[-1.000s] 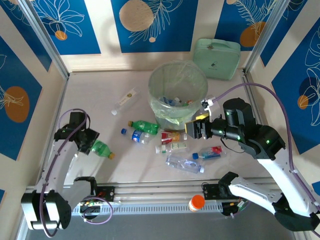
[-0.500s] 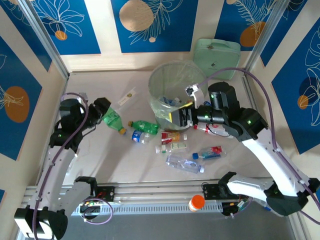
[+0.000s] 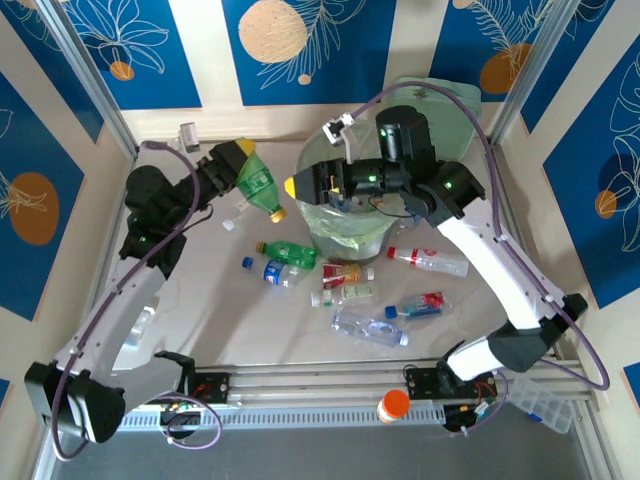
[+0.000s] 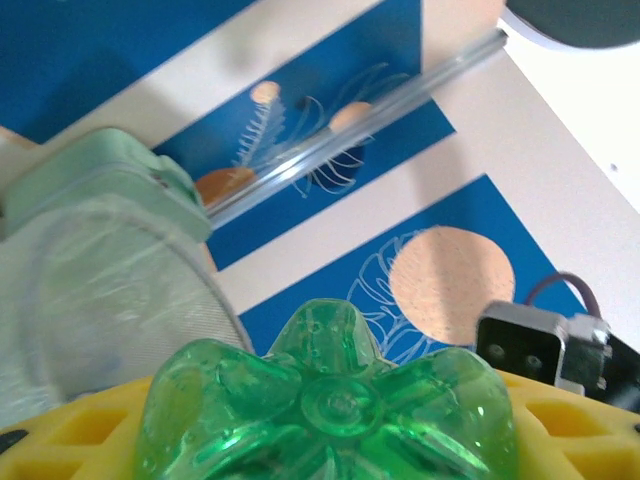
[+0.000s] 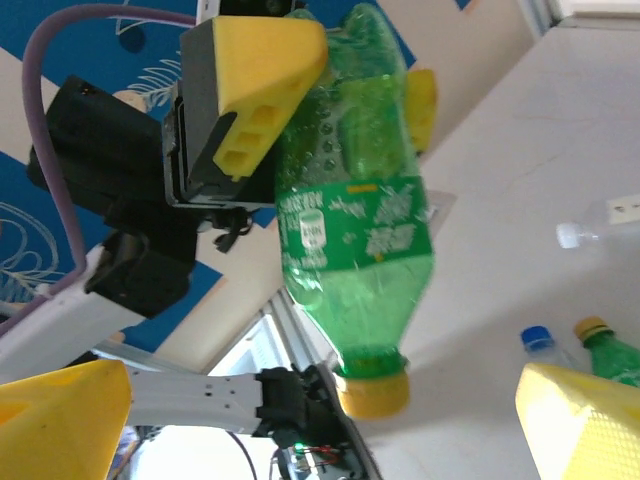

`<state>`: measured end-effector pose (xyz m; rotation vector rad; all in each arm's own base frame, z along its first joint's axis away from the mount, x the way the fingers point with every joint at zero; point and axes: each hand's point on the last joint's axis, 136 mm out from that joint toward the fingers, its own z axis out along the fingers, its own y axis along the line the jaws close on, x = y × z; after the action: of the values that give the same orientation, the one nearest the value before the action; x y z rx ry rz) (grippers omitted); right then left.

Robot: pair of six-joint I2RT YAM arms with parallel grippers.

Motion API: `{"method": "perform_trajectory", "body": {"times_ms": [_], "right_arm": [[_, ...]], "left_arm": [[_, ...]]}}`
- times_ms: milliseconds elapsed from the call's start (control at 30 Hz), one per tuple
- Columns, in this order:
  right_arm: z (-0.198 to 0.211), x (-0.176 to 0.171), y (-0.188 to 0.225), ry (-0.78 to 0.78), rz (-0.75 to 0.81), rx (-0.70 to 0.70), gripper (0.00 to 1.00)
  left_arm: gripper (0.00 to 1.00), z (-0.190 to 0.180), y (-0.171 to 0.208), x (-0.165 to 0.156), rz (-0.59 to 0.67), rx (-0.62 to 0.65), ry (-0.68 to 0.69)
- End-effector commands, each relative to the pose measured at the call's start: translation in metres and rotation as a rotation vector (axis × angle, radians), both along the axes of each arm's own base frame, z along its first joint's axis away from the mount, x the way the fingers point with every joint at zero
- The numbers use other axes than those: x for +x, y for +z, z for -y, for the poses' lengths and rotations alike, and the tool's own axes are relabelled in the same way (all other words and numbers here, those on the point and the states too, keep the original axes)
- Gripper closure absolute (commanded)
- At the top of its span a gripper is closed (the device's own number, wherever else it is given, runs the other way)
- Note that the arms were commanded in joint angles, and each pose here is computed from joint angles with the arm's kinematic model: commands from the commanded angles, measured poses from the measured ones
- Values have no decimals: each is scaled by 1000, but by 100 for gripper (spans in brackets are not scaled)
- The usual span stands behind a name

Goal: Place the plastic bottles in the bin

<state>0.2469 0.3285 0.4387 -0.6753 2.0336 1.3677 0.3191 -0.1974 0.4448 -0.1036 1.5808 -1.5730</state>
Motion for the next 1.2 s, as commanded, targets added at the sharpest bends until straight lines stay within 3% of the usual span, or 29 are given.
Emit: {"method": "perform_trajectory", "body": {"times_ms": [0,300,500,767,867,900,967,1167], "right_arm": [[-8,-7,12,67,-21,29,1],[-27,-5,13,124,-78,59,1],[-30,-2,18,161,-121,108,9],[-25,3,21,155,-137,129,36],[-20,4,22,143,-128,129,57],[-18,4,22,137,-122,129,61],[-16,3,23,134,-107,133,60],[0,3,27,105,-66,134,59]], "left_arm": [[54,17,46,-20,159,-42,-95],[54,44,71,-24,217,-119,-198],[54,58,71,-25,221,-138,-232],[54,68,70,-26,225,-136,-253],[54,72,70,-28,228,-134,-266],[52,74,69,-27,226,-131,-270],[44,76,68,-26,222,-125,-275],[5,69,58,-24,196,-20,-179]]}}
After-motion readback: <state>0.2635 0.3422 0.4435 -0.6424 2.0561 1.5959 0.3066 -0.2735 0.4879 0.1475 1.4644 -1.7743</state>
